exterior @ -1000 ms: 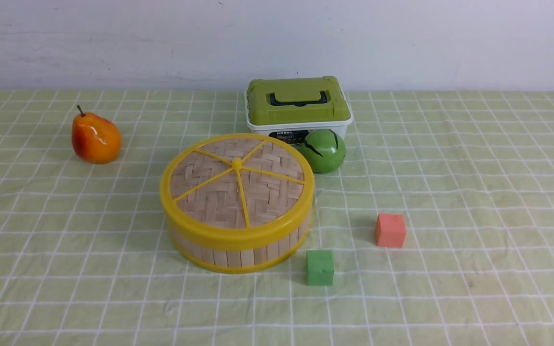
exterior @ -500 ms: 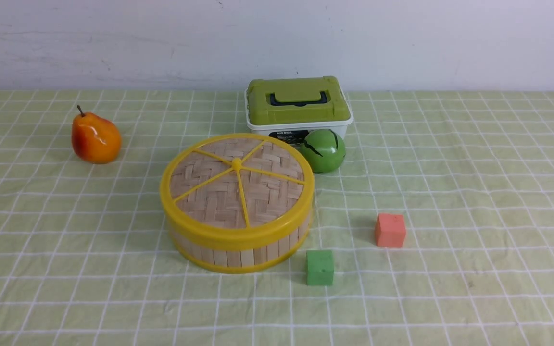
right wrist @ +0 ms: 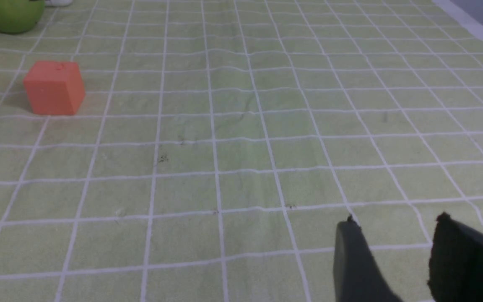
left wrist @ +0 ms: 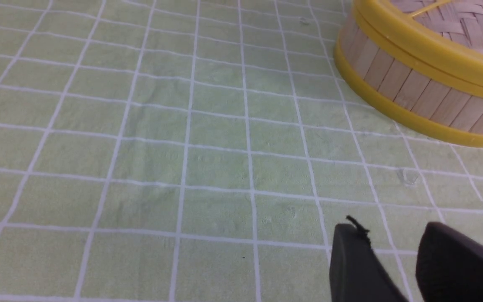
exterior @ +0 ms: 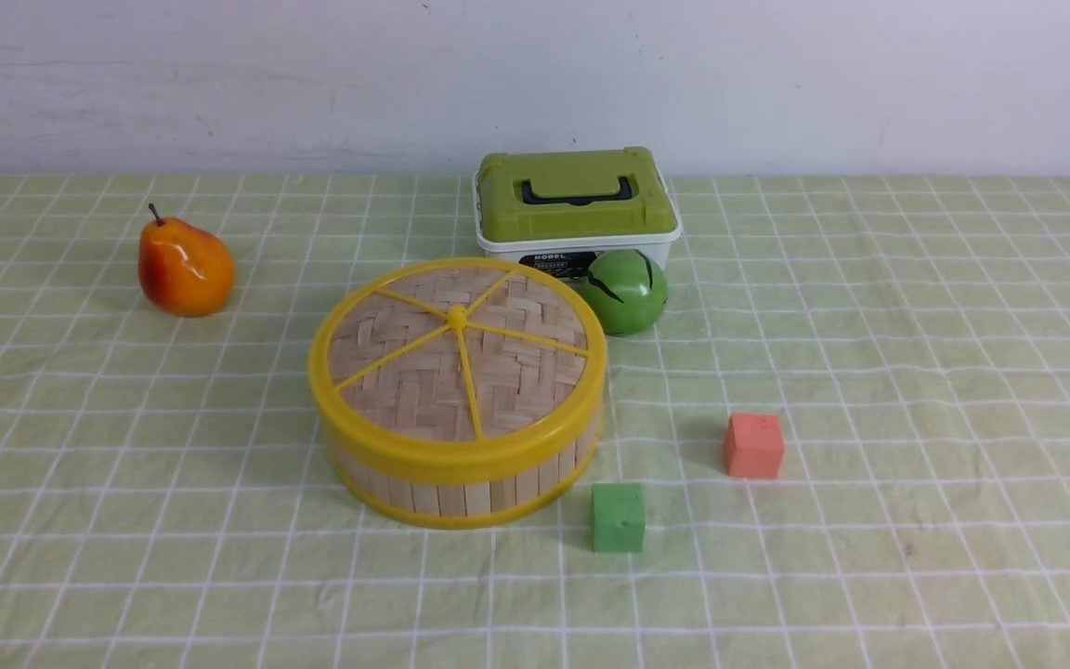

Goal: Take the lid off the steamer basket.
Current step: Use the left arm to lift the lid of the steamer

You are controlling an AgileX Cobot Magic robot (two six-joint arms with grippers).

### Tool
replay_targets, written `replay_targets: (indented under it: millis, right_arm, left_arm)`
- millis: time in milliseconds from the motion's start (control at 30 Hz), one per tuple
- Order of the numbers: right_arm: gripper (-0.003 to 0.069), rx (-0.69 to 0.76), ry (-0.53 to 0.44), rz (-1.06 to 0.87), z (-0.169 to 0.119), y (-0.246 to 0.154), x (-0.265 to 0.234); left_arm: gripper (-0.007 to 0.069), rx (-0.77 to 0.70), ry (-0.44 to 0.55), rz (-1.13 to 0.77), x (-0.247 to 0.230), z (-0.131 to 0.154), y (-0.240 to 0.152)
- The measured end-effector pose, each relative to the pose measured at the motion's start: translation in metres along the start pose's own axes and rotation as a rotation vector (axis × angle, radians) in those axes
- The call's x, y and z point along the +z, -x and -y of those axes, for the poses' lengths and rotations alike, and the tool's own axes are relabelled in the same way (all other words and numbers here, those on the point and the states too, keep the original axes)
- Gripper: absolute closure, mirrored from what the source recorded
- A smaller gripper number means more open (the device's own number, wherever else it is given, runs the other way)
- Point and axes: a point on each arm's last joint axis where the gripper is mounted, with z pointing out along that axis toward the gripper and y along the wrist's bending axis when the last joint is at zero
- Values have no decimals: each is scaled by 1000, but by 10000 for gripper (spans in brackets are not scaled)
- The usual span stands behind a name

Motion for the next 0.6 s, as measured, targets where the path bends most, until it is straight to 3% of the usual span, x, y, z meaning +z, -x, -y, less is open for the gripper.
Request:
replay_targets:
  millis: [233,600]
  right_arm:
    - [418,0,0,0,0,0,0]
    - [418,0,0,0,0,0,0]
  left_arm:
    - [392,0,-15,144,-1,1,13]
    - [389,-23,-74,636,-18,6,54]
